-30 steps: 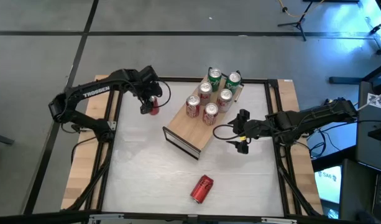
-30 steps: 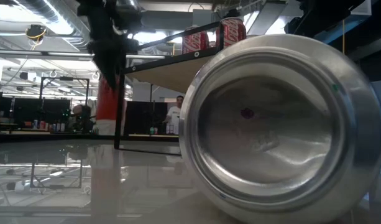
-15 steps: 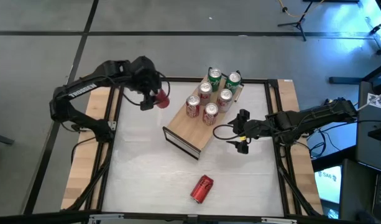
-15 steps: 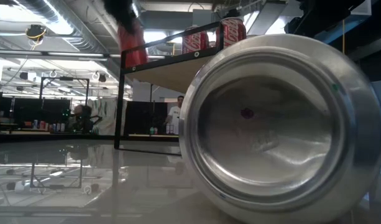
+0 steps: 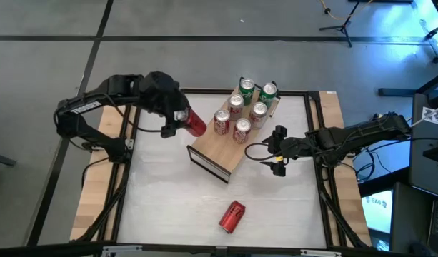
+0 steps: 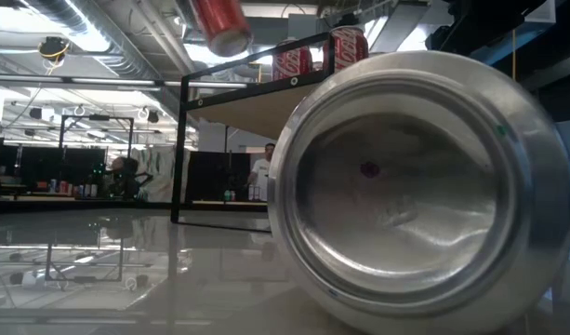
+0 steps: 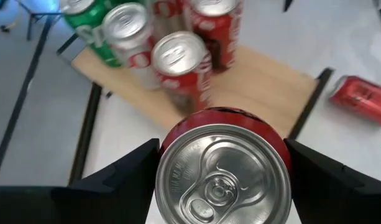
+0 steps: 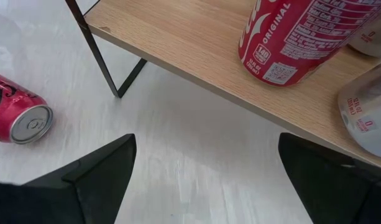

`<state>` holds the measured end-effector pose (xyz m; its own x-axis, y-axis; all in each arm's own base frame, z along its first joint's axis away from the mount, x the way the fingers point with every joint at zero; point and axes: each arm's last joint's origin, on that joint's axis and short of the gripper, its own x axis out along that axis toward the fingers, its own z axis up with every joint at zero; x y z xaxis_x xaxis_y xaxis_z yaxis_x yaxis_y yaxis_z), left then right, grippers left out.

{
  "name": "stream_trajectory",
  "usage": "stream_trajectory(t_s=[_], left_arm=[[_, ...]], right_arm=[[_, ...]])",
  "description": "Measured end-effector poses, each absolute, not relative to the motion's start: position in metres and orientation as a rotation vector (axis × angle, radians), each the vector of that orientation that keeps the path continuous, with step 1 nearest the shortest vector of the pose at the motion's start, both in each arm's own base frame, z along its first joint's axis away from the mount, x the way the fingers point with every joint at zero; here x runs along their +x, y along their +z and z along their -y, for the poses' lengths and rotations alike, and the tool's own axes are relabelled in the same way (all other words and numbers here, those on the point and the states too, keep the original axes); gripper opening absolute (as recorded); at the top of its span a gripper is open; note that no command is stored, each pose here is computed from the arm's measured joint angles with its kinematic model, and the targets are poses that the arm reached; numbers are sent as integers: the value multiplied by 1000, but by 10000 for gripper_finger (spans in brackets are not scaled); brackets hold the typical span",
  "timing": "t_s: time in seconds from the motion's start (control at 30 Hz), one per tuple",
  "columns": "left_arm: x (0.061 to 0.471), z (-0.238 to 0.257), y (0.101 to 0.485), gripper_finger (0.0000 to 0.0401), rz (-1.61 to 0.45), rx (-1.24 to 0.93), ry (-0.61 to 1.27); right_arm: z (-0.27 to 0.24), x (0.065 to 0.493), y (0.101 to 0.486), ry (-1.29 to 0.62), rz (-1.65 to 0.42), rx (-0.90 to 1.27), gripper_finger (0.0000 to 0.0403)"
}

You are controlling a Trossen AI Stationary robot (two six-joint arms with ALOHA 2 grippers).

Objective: Place canned beverage on shelf
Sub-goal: Put the left red-black soda can on the shelf

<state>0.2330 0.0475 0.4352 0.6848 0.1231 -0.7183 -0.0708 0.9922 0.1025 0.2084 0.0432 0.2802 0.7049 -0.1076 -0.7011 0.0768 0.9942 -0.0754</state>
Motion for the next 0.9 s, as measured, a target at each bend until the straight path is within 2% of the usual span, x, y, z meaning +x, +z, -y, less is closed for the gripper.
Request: stream_trajectory(t_s=[0.27,0.67,0.9], left_arm=[[257,-31,426,280,-804,44,56],[304,-21,388,280,-941,62,-2],[312,-23,380,280,-976,93,-2]], right_arm=[[-43,208,280,-102,-782,-41,388],[-43,208,280,-102,-782,-42,388],[-43,208,280,-102,-782,-41,388]])
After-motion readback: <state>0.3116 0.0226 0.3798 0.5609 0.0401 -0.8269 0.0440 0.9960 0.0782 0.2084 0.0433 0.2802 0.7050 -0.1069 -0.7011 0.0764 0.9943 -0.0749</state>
